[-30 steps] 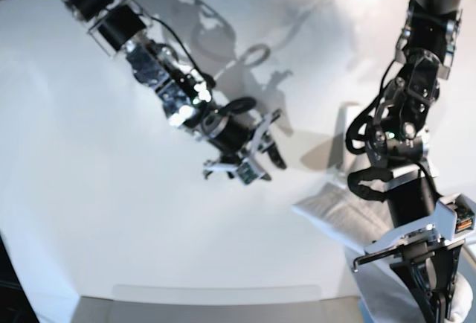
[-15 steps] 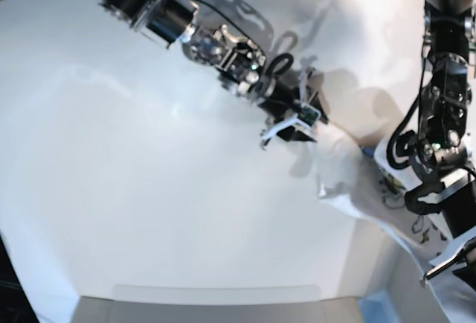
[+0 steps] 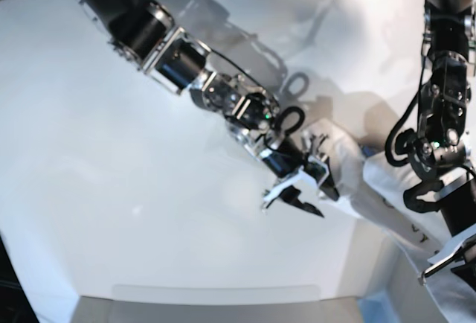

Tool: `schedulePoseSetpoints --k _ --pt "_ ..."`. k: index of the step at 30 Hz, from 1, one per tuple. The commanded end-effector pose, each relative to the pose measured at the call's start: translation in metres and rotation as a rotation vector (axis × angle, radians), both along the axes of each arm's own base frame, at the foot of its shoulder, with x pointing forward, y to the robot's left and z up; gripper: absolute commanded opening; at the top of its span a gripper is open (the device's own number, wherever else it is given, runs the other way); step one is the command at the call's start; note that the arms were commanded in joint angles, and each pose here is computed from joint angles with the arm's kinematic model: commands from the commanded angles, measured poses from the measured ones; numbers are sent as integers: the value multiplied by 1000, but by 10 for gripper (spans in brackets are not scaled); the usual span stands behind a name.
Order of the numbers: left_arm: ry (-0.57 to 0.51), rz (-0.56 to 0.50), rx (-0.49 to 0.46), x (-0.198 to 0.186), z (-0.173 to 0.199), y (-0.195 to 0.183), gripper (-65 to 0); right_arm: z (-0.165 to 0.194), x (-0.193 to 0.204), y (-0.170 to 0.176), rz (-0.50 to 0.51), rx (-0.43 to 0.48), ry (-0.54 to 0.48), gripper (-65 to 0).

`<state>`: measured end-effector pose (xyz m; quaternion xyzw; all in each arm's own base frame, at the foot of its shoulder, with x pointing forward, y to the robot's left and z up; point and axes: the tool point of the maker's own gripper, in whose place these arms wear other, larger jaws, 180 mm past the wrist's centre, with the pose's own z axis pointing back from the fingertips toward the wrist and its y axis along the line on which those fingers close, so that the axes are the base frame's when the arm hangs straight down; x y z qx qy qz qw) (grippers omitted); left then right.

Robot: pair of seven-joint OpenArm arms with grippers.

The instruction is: Layout the t-shirt on the table in an organized manner, then fold the t-shirt properly

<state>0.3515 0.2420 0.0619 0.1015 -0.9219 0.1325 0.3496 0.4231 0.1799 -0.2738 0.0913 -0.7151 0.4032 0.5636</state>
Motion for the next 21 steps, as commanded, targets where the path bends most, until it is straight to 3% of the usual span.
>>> schedulePoseSetpoints --k 1,6,10,14,18,21 --pt "-73 15 28 -12 18 -1 -616 29 4 12 41 30 -53 -383" --pt "-67 14 25 -11 17 -1 -616 42 15 15 63 6 -67 -383" --pt "-66 12 24 -10 16 -1 -616 23 7 27 106 -103 -60 -383" --pt "-66 12 24 -10 16 -1 -616 5 -15 39 165 -145 -53 -383" --pt "-66 12 24 -10 16 -1 -616 -6 -24 40 177 -147 -30 -383" --pt "-66 12 24 -10 16 -1 -616 -2 -24 41 169 -99 8 -383"
